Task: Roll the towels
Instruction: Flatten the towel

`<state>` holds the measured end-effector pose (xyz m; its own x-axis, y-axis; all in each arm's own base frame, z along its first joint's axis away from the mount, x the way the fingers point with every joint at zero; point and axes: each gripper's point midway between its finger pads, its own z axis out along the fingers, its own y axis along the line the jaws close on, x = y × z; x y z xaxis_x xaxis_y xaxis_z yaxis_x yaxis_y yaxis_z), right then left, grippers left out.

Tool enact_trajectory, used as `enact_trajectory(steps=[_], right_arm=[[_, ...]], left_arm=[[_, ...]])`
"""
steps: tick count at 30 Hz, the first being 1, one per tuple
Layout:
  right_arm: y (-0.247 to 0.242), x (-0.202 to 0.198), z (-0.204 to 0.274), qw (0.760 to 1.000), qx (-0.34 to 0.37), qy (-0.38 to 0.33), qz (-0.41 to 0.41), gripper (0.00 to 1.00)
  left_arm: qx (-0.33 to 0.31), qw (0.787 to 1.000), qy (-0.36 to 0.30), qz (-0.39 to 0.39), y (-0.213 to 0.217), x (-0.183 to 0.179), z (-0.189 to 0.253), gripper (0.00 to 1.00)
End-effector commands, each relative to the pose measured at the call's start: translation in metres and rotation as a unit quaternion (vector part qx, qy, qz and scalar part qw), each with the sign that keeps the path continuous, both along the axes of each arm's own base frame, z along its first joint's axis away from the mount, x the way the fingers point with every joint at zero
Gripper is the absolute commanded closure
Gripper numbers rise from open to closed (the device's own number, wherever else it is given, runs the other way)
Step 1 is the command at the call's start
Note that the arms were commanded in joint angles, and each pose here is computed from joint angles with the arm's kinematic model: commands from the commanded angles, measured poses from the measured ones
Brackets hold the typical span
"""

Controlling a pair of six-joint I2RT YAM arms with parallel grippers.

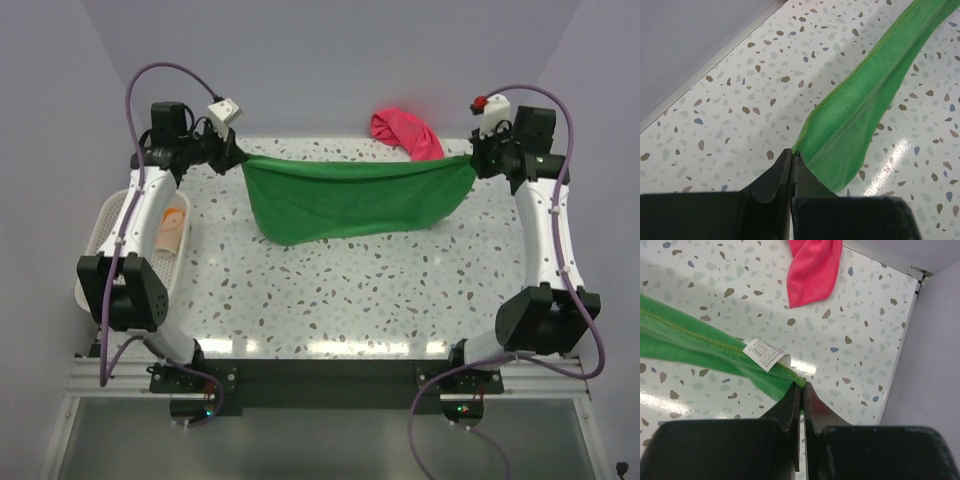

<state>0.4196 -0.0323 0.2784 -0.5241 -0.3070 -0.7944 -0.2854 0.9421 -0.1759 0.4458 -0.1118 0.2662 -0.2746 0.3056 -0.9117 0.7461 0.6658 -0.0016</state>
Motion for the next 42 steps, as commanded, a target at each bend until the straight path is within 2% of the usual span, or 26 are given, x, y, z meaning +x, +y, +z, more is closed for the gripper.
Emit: enact_trajectory(steps=[1,8,12,17,18,22,23,29,30,35,38,42], right_arm=[[-0.001,-0.022,0.022,1.000,-0.012,-0.015,0.007,1.00],[-0.006,-0.090,0.031,0.997,-0.059,-0.045,0.012,1.00],[-0.006,-0.124,0.041,0.994,-0.085,-0.065,0.010,1.00],[-0.010,-0.131,0.053,0.992,-0.106,-0.073,0.006,1.00],[-0.012,-0.126,0.045,0.992,-0.109,-0.054,0.013,1.00],[-0.006,-0.098,0.012,0.994,-0.098,-0.021,0.042,1.00],[-0.008,-0.093,-0.005,0.994,-0.103,-0.003,0.034,1.00],[-0.002,-0.029,-0.073,0.993,-0.112,0.040,0.012,1.00],[-0.004,-0.017,-0.075,0.993,-0.116,0.030,-0.003,1.00],[-0.001,0.029,-0.128,0.991,-0.113,0.063,-0.022,1.00],[-0.001,0.054,-0.135,0.992,-0.107,0.059,-0.041,1.00],[-0.003,0.079,-0.169,0.988,-0.098,0.093,-0.070,1.00]], left_arm=[[-0.008,0.999,-0.041,0.010,0.003,-0.016,0.041,1.00],[-0.003,0.999,-0.040,0.001,0.004,-0.085,0.037,1.00],[0.005,0.997,-0.070,0.018,0.010,-0.126,0.051,1.00],[0.010,0.996,-0.081,0.034,0.014,-0.144,0.063,1.00],[0.010,0.996,-0.081,0.035,0.014,-0.141,0.064,1.00],[0.003,0.998,-0.046,0.048,0.015,-0.113,0.041,1.00],[-0.001,0.999,-0.015,0.045,0.014,-0.102,0.021,1.00],[0.003,0.996,0.044,0.076,0.020,-0.046,-0.054,1.00],[0.000,0.996,0.027,0.083,0.021,-0.033,-0.055,1.00],[-0.020,0.992,0.053,0.109,0.022,0.015,-0.096,1.00],[-0.026,0.990,0.065,0.121,0.022,0.044,-0.116,1.00],[-0.018,0.988,0.072,0.135,0.024,0.075,-0.135,1.00]])
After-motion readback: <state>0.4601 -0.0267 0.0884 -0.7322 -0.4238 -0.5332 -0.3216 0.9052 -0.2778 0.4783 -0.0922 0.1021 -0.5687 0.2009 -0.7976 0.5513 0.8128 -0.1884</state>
